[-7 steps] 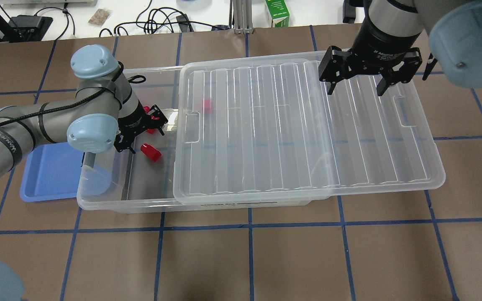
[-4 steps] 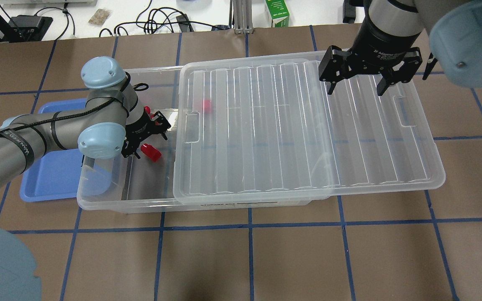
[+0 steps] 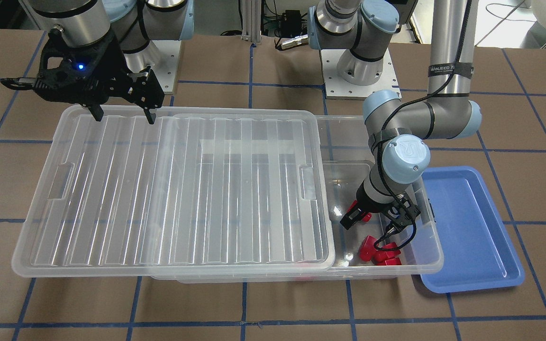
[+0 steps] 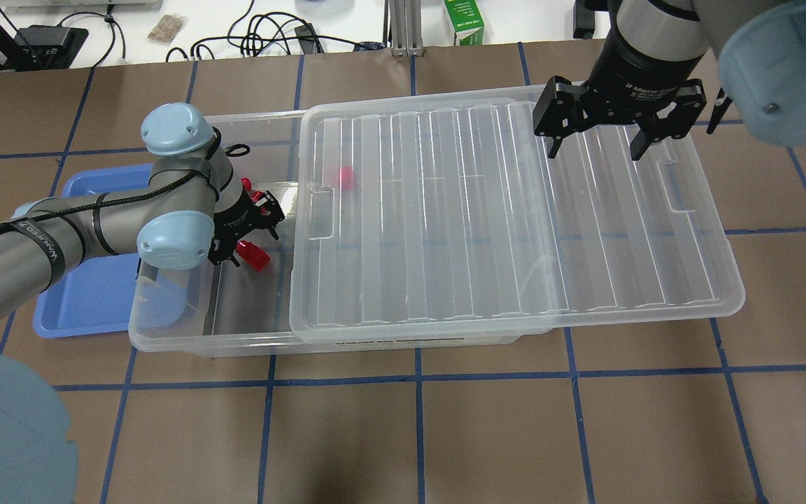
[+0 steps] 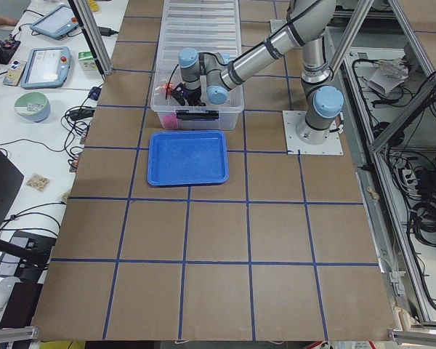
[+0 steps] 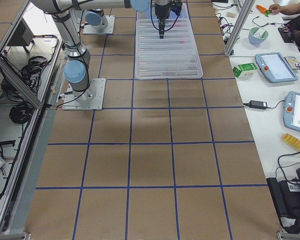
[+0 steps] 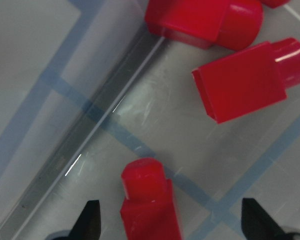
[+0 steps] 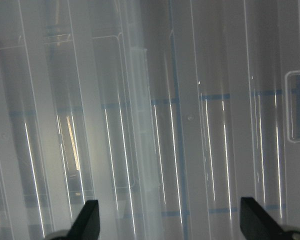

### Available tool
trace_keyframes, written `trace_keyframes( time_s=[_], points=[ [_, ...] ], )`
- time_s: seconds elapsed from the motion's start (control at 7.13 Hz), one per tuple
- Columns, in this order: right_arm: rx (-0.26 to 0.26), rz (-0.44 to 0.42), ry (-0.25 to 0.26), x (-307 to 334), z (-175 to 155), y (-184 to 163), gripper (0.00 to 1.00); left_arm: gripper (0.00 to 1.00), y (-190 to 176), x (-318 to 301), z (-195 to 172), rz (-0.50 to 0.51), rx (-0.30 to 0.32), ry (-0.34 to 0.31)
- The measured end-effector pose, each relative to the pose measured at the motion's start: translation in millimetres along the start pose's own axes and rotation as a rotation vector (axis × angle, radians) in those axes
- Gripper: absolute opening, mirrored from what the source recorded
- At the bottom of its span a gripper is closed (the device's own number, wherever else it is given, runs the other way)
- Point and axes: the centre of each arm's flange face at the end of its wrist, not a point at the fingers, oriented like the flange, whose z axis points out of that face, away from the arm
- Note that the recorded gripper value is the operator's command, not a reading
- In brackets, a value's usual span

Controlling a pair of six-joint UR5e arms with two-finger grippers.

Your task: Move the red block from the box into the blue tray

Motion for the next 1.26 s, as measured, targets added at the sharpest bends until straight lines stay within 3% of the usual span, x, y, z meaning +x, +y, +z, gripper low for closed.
trace_keyframes(
  time_s=[0.28,0.7,0.98,1.26],
  points=[
    [-0.001,-0.001,0.0,0.0,0.2,0.0,1.0,0.0,1.3,-0.1,-1.8,0.02,-0.003,0.002],
    [0.0,-0.001,0.0,0.0,0.1,-0.1,1.0,0.0,-2.9,3.9,-34.6,0.139,0.011,0.015],
    [0.0,-0.001,-0.001,-0.1,0.1,0.0,1.0,0.0,-11.2,10.1,-100.1,0.242,0.016,0.021],
    [0.0,-0.001,-0.001,-0.1,0.1,0.0,1.0,0.0,-19.3,7.6,-188.0,0.362,0.004,0.007]
  ],
)
